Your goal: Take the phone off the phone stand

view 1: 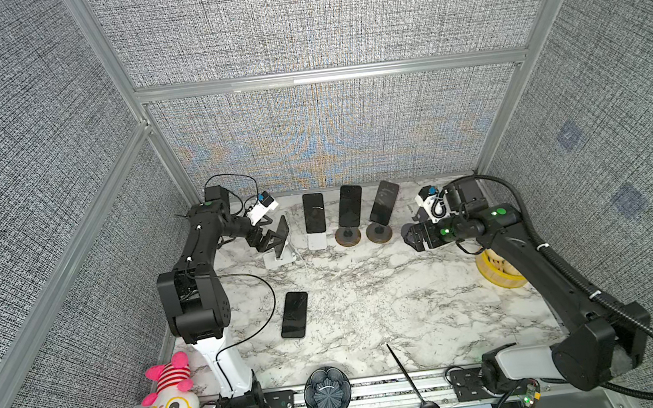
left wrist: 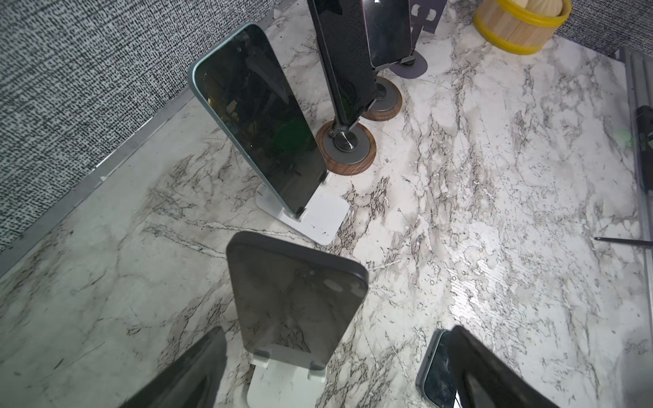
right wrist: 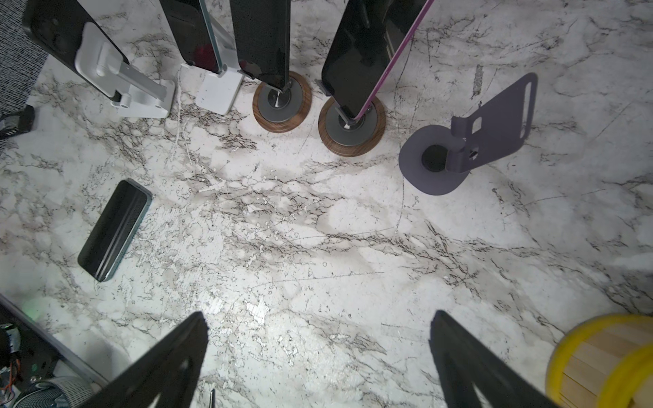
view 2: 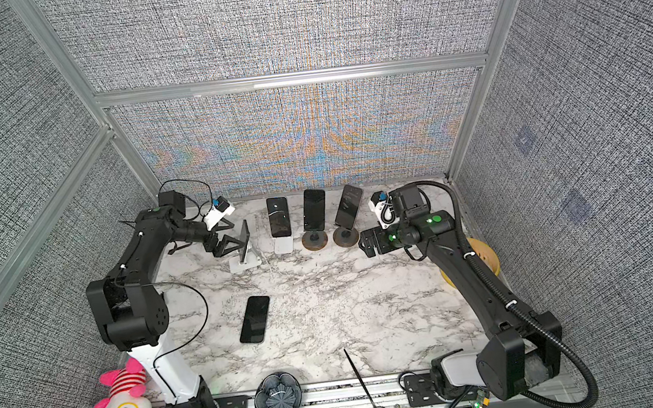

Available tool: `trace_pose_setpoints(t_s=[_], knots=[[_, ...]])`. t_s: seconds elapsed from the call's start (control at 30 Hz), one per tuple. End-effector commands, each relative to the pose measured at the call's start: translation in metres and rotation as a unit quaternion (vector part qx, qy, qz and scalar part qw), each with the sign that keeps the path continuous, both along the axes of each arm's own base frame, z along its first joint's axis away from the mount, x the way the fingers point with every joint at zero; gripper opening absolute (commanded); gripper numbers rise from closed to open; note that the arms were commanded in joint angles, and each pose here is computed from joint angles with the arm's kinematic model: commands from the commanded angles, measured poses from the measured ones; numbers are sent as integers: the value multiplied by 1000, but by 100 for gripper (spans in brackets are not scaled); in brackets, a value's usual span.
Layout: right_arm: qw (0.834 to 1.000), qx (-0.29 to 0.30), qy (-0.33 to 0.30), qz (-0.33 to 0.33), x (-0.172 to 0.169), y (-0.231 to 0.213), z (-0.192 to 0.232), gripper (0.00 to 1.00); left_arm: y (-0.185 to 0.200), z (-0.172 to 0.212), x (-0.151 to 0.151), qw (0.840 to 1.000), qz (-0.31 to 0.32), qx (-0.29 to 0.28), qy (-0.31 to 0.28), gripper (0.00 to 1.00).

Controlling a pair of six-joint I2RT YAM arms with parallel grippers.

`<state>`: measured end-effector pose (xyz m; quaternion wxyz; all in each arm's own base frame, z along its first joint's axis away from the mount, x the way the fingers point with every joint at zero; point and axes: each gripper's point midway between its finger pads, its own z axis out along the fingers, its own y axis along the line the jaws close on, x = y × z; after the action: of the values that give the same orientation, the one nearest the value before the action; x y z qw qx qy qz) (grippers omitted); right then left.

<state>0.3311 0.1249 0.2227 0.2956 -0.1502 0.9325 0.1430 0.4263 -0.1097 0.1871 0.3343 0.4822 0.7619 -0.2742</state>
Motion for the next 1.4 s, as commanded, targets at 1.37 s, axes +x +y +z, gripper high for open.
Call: trace_pose_setpoints(t_s=[1.37], knots=[[998, -58, 9, -17, 1, -8, -16, 96, -23, -22, 36, 997, -66, 4, -36, 98]])
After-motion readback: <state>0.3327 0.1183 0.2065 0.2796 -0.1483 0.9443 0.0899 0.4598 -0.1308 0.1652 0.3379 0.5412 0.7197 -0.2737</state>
